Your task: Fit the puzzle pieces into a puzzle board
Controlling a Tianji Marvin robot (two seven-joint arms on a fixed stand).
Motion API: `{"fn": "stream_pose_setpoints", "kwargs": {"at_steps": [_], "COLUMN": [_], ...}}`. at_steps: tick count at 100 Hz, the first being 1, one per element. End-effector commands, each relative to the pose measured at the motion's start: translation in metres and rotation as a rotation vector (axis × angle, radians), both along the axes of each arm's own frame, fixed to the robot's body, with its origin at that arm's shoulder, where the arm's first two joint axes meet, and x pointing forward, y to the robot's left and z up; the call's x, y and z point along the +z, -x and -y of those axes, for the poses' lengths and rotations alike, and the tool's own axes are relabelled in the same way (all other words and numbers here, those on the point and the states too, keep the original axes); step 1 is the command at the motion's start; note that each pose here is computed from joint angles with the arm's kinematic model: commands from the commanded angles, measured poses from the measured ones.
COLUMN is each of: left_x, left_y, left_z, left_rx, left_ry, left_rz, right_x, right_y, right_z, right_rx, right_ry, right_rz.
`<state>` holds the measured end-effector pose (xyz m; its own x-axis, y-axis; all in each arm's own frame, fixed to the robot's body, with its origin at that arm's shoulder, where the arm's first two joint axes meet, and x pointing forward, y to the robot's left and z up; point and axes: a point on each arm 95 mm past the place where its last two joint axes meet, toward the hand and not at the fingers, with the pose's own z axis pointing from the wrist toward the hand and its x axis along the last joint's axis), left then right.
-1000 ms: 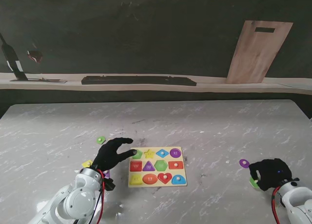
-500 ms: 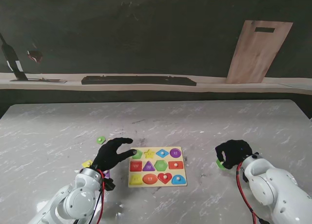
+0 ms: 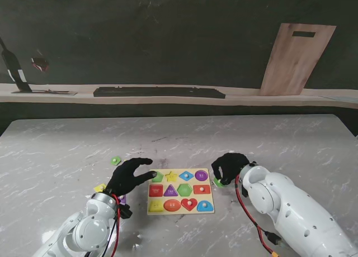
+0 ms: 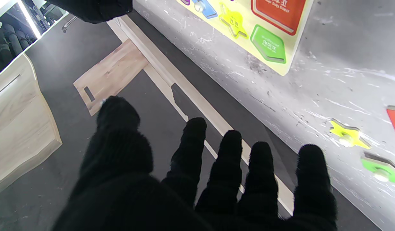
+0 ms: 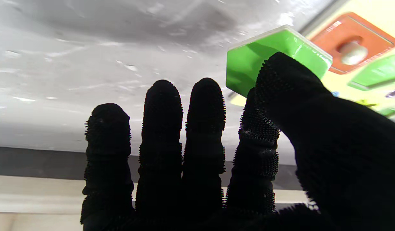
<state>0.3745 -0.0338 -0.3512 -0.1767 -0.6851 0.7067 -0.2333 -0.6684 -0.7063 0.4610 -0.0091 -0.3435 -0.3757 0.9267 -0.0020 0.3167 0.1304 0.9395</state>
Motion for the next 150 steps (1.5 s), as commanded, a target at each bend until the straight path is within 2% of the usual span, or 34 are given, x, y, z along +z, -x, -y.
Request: {"fn": "stream_pose_setpoints", "kwargs": {"at_steps": [1,37,63,106,150], "left_x": [0.0,0.0,0.0,0.0,0.0], "left_y": [0.001,0.0,0.0,0.0,0.001], "left_z": [0.002,0.002,0.002,0.001,0.001], "left_rx": [-0.002,-0.003,0.0,0.001,0.0], "left_ry": [0.008,0.014,0.016,0.016,0.015], "left_rz": [-0.006,-0.016,-0.015,-0.012,-0.009], "right_x": [0.002,0.007,0.002,-0.016,-0.024], "right_y": [-0.001,-0.004,-0.004,-0.003,-0.003], "right_z": [-0.025,-0.078,-0.101,-0.119,-0.127], "right_rx": [0.039,0.094,0.142,0.133,0.143], "right_ry": [-0.019,-0.063,-0.031,-0.007,0.03], "right_rz": [-0.005,-0.038,-0.052,-0.078,-0.079]}}
